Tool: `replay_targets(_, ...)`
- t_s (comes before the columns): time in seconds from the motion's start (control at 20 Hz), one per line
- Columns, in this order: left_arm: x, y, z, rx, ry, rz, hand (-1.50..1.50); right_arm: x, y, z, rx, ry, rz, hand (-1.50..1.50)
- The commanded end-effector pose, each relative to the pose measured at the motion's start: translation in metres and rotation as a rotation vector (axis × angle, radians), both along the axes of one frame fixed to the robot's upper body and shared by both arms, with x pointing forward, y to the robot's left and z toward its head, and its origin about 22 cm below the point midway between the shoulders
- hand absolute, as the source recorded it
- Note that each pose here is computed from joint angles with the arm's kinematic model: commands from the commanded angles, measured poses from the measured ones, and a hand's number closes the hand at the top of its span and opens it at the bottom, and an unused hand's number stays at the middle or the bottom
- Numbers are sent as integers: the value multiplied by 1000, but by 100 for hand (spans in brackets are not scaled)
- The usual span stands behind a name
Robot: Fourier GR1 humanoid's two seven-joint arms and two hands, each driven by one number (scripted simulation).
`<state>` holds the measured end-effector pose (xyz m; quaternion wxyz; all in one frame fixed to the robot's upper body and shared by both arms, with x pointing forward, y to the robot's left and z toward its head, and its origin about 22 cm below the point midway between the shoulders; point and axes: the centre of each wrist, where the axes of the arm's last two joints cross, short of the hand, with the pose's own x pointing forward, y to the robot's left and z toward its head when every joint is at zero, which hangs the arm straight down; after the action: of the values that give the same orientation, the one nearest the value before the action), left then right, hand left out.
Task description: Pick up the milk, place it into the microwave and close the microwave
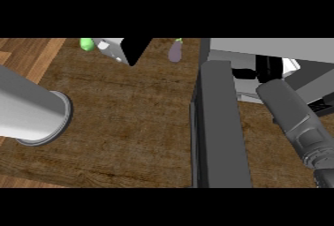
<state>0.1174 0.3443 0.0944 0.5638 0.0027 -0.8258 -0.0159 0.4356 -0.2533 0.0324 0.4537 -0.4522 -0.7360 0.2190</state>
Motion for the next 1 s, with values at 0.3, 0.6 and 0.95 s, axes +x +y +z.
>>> replay_targets(0.3, 11, -10, -7, 16, 23, -127, -150, 6, 14, 8, 142, 46, 186, -150)
replay_targets(0.6, 27, -26, -7, 24, 14, -213, -150, 3, 25, -1, 322, 68, 296, -150)
replay_targets(0.95, 31, -39, -12, 8, 16, -276, -150, -12, 11, -27, 521, 100, 387, -150)
